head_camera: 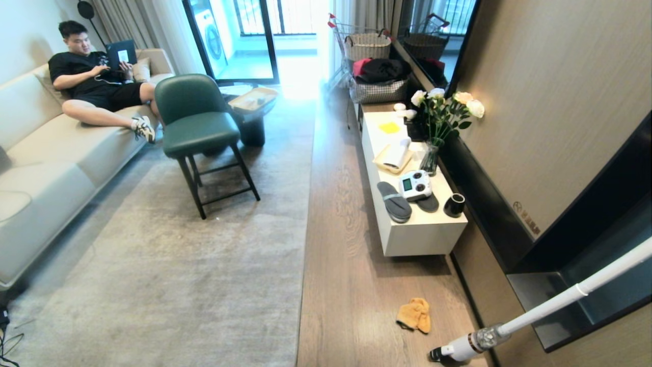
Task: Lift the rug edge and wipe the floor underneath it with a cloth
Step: Pick up the rag
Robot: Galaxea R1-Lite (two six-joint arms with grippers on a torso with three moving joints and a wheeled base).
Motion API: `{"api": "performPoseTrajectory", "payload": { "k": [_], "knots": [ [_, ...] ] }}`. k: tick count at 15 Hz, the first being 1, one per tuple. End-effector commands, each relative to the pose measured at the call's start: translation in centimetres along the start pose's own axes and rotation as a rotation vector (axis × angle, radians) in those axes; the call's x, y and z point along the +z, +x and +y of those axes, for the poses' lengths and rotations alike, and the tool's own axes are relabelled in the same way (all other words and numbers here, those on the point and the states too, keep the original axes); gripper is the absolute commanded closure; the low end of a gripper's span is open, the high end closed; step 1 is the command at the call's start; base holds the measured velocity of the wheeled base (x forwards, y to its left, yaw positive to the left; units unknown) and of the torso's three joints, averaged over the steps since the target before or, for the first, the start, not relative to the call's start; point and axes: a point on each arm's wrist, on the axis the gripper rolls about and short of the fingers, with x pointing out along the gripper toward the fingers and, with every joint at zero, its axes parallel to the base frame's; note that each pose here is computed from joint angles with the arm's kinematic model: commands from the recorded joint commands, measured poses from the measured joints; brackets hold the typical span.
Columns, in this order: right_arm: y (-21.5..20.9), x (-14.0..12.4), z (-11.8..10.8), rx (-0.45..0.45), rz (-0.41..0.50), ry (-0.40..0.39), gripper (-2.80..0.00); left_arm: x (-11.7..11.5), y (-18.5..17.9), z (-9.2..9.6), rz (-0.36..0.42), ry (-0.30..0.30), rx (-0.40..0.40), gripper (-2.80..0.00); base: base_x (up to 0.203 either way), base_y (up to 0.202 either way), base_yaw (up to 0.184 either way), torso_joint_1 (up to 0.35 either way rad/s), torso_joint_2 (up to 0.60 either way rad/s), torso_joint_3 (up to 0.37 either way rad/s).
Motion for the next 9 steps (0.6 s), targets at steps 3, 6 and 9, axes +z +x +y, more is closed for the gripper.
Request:
{"api": "performPoseTrajectory", "payload": {
  "k": [3, 6, 9],
  "knots": [
    [0.01, 0.01, 0.00, 0.000, 0.001, -0.001, 0.00, 0.00, 0.00, 0.00, 0.000, 0.000, 0.000, 0.00, 0.000, 0.000, 0.000, 0.000, 0.00, 0.000],
    [0.01, 0.01, 0.00, 0.000, 0.001, -0.001, 0.00, 0.00, 0.00, 0.00, 0.000, 0.000, 0.000, 0.00, 0.000, 0.000, 0.000, 0.000, 0.00, 0.000],
    [0.01, 0.00, 0.00, 0.001, 0.002, -0.001, 0.00, 0.00, 0.00, 0.00, 0.000, 0.000, 0.000, 0.00, 0.000, 0.000, 0.000, 0.000, 0.00, 0.000]
  ]
}}
